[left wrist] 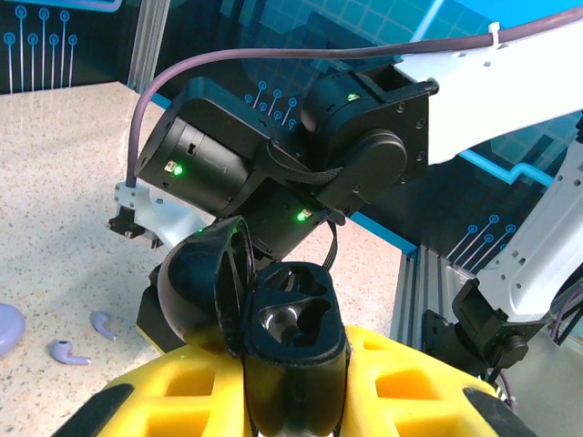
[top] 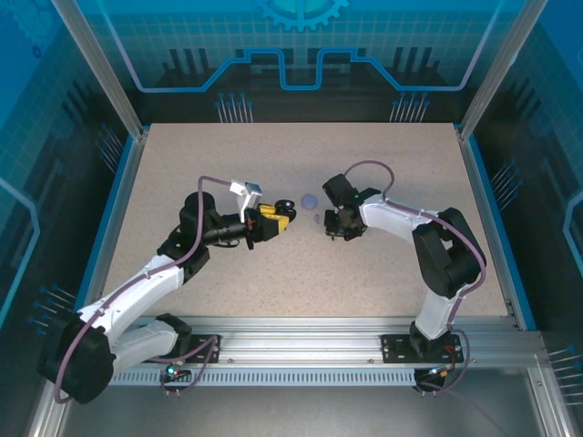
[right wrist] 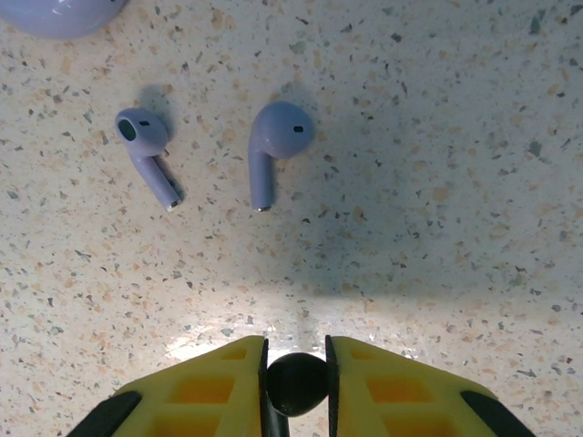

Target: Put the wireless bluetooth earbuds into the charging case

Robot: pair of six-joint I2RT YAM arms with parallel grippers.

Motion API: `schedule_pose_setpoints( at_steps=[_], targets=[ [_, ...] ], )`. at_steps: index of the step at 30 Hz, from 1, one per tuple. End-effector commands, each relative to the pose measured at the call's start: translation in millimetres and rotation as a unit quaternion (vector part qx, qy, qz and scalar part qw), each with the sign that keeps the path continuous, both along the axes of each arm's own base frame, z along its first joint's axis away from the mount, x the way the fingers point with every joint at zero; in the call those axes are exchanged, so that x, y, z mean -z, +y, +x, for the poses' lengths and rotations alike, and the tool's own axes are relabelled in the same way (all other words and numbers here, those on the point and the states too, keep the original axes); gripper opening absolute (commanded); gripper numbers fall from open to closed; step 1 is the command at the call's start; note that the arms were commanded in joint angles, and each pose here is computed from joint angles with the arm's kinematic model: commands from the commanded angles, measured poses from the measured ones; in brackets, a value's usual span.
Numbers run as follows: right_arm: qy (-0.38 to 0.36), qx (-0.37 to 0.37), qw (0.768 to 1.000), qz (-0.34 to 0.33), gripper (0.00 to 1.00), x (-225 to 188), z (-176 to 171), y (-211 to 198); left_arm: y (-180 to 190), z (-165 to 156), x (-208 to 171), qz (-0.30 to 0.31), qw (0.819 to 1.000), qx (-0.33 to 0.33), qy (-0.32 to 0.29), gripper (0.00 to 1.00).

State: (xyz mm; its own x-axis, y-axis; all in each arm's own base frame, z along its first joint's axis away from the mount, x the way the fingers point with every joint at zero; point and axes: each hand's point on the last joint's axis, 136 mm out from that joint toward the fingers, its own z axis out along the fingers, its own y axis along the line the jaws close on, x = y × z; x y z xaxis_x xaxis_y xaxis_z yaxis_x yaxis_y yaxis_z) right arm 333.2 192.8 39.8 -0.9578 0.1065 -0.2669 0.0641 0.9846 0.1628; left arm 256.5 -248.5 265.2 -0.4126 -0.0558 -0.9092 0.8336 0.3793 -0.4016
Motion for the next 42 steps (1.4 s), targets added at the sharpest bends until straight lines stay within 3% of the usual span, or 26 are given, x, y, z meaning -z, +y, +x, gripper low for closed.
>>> schedule_pose_setpoints(
  at_steps=[1, 16, 26, 42],
  targets=[
    [-0.011, 0.0, 1.0, 0.005, 0.23, -5, 3, -3, 3, 6, 13, 0.004, 1.0, -0.017, 0.021, 0.13],
    [-0.079, -0.001, 0.996, 0.049, 0.22, -42, 9, 0, 1, 30, 56, 0.01, 0.995, -0.053, 0.089, 0.12],
    [-0.156, -0.017, 0.982, 0.102, 0.23, -104, 11, 6, -5, 45, 67, -0.013, 0.99, -0.063, 0.129, 0.11],
    [-0.265, -0.066, 0.936, 0.224, 0.24, -214, 4, 31, -26, 47, 47, -0.042, 0.992, -0.044, 0.115, 0.11]
  ],
)
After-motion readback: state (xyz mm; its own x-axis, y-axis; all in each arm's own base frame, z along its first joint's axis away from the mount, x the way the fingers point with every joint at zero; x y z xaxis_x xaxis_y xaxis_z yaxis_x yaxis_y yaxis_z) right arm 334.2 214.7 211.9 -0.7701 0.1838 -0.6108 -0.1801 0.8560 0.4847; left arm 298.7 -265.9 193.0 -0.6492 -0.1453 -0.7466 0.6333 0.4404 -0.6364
